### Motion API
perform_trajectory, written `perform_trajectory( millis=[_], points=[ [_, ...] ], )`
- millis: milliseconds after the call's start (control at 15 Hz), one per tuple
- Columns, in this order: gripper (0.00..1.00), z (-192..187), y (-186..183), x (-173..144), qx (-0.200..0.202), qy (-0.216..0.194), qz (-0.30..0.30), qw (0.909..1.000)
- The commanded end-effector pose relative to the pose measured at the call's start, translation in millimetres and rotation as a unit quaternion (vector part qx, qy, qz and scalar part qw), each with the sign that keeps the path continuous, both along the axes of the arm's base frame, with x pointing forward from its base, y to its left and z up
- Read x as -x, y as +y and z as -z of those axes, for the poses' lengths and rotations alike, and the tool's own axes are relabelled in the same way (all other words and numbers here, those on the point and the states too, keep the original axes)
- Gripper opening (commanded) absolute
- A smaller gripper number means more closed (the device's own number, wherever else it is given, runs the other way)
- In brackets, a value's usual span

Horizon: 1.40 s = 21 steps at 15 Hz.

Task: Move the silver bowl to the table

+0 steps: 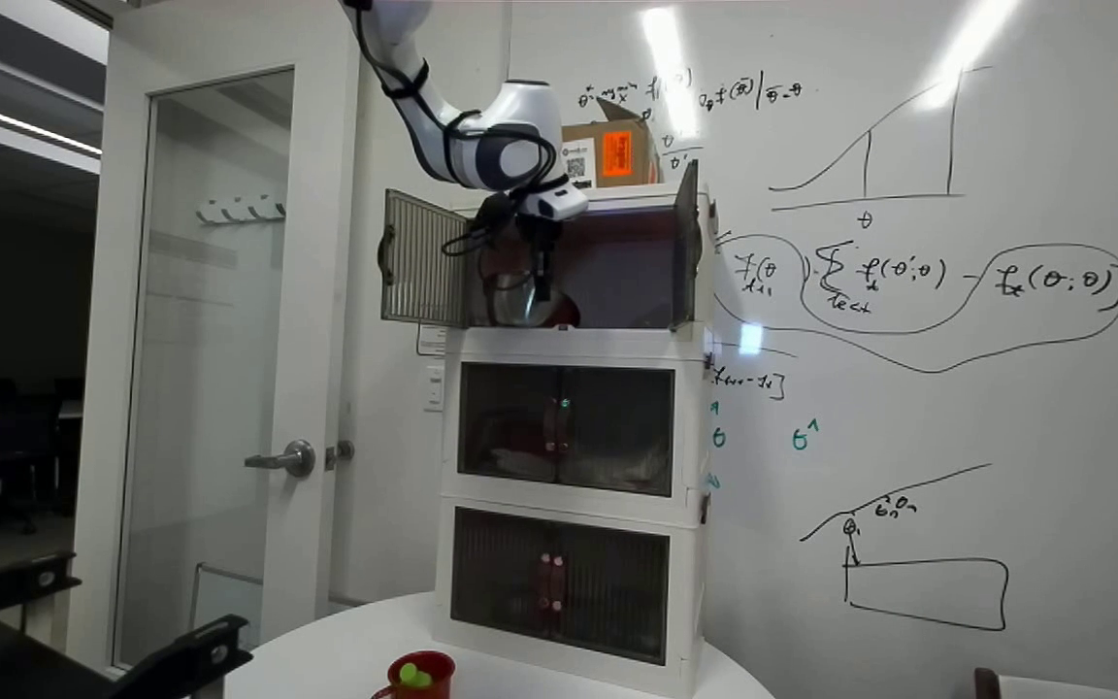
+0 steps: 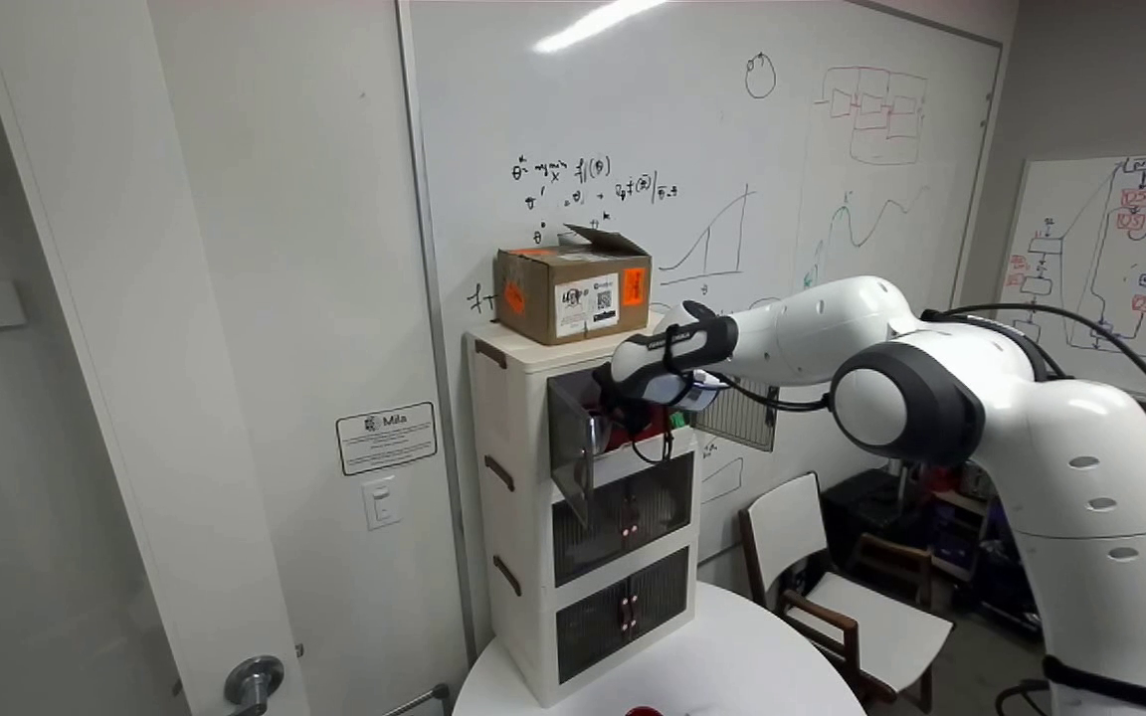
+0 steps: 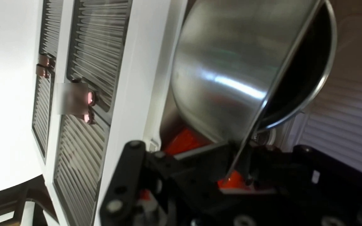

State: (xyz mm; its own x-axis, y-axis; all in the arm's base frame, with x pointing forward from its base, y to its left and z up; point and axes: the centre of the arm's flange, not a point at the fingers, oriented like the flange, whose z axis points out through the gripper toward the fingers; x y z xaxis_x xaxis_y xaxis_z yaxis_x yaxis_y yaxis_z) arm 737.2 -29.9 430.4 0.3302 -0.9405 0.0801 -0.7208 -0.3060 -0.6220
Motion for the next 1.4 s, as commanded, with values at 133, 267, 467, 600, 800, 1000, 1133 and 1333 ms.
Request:
perform_trajectory(
  millis=[133,267,467,600,800,1000,1133,1333],
  points=[
    [0.32,2.8,10.4,9.0,-0.006,0.033,-0.032,0.9989],
    [0.47,6.6,15.3,6.9,-0.006,0.047,-0.041,0.998],
    [0.7,11.3,19.8,5.1,-0.008,0.064,-0.05,0.9967],
    [0.84,14.0,21.6,3.4,-0.008,0.072,-0.054,0.9959],
    [1.0,22.6,23.1,-8.8,0.0,0.078,-0.054,0.9955],
    [1.0,38.5,23.3,-29.7,0.011,0.084,-0.054,0.9949],
    [1.0,48.4,23.8,-44.5,0.023,0.087,-0.057,0.9943],
    [1.0,49.8,25.4,-62.1,0.04,0.087,-0.066,0.9932]
  ],
)
